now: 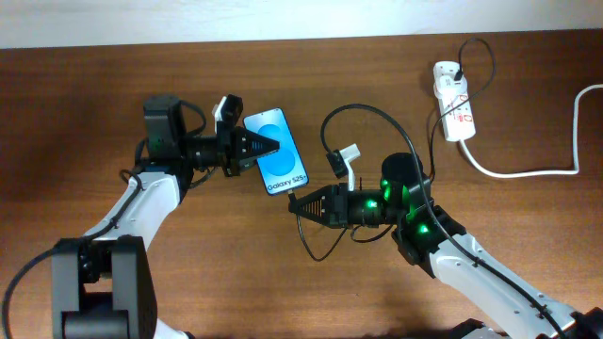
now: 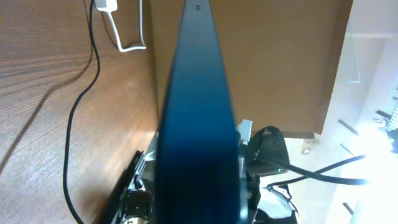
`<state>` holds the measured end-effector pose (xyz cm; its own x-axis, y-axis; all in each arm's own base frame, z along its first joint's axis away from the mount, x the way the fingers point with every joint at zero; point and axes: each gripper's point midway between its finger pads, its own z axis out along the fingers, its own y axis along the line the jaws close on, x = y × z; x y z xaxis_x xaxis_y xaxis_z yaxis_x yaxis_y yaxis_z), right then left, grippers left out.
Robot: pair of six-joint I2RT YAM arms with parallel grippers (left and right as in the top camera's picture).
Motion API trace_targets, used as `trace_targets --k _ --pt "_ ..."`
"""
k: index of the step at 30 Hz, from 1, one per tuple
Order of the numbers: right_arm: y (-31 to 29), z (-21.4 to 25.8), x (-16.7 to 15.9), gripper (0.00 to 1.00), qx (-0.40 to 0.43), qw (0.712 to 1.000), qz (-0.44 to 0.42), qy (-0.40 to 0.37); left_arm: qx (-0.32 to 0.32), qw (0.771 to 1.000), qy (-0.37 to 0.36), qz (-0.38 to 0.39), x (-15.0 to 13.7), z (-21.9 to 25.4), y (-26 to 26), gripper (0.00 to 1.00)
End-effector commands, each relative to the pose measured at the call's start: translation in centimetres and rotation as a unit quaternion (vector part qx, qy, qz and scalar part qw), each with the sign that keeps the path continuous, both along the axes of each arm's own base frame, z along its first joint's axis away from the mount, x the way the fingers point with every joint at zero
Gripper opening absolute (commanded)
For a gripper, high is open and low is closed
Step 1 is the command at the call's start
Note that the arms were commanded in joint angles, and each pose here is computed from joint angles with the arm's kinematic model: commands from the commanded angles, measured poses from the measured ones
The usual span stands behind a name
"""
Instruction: Plug charger to phone and switch on socket
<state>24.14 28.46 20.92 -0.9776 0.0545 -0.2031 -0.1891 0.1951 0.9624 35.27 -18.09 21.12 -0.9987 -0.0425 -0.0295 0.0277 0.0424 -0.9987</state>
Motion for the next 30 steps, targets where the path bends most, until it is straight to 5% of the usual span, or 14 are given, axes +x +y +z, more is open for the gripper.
trace_targets --k 1,30 --pt "0.13 -0.27 -0.11 0.04 -0.002 1.0 0.001 -0.006 -0.008 1.0 -0.018 -0.015 -0.32 0.66 0.0 0.0" --pt "0.18 -0.1 -0.2 0.04 0.007 0.998 -0.007 0.057 -0.009 1.0 -0.021 -0.016 -0.37 0.68 -0.02 0.0"
